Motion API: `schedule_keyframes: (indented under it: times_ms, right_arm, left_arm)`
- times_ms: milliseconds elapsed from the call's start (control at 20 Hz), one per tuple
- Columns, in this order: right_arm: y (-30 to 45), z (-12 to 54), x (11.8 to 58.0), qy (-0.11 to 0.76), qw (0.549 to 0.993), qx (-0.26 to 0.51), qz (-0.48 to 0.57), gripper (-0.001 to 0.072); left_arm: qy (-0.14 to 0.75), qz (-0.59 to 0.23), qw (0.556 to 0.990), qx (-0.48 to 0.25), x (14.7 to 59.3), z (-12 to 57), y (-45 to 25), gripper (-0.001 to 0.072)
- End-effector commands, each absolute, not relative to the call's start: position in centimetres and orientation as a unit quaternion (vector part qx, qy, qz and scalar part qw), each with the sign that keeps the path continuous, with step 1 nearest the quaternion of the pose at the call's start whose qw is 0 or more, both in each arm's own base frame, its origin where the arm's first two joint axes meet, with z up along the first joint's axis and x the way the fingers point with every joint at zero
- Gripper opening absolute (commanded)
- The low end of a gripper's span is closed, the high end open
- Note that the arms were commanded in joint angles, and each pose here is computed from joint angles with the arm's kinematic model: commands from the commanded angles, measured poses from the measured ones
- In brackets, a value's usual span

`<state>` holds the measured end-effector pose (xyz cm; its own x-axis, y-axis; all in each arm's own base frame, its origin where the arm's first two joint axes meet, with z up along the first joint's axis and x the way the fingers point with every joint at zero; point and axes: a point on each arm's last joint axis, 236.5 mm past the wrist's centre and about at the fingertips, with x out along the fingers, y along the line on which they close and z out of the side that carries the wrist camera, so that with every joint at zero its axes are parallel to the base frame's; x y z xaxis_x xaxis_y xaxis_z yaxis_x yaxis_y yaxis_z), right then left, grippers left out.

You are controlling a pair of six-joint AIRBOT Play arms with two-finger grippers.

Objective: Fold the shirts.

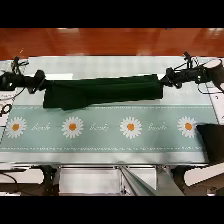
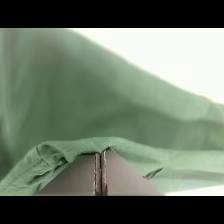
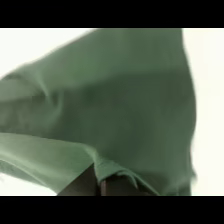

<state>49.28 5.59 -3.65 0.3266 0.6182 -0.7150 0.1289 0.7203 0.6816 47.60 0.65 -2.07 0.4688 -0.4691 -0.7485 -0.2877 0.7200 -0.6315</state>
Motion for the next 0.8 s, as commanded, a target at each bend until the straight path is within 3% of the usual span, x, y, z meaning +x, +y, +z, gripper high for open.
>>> schedule_keyframes:
  times_ms: [0, 150, 200, 250, 300, 500, 750]
  right_arm:
    - [5.4, -4.4, 52.3, 0.549, 0.743, 0.346, 0.164, 0.0019]
    - [5.9, -4.6, 53.7, 0.539, 0.737, 0.368, 0.174, 0.0020]
    - [5.9, -4.7, 54.0, 0.535, 0.738, 0.374, 0.171, 0.0091]
    - [5.7, -4.9, 54.2, 0.533, 0.741, 0.372, 0.169, 0.0341]
    - [5.7, -4.8, 54.2, 0.532, 0.743, 0.369, 0.172, 0.0416]
    - [1.3, -2.1, 52.2, 0.545, 0.722, 0.388, 0.178, 0.0417]
    - [-5.5, -2.8, 47.8, 0.570, 0.728, 0.365, 0.107, 0.0417]
  left_arm:
    - [0.519, -0.068, 0.764, -0.377, 51.8, -3.3, 0.0, 0.0019]
    - [0.525, -0.069, 0.759, -0.378, 52.7, -4.7, -0.1, 0.0019]
    - [0.532, -0.071, 0.755, -0.378, 52.5, -5.1, -0.3, 0.0043]
    - [0.540, -0.075, 0.748, -0.379, 52.1, -5.3, -0.6, 0.0264]
    - [0.548, -0.081, 0.745, -0.373, 51.7, -5.2, -0.7, 0.0506]
    - [0.585, -0.048, 0.737, -0.336, 48.2, -3.4, 3.5, 0.0500]
    - [0.455, 0.019, 0.845, -0.281, 46.1, 3.5, 6.5, 0.0499]
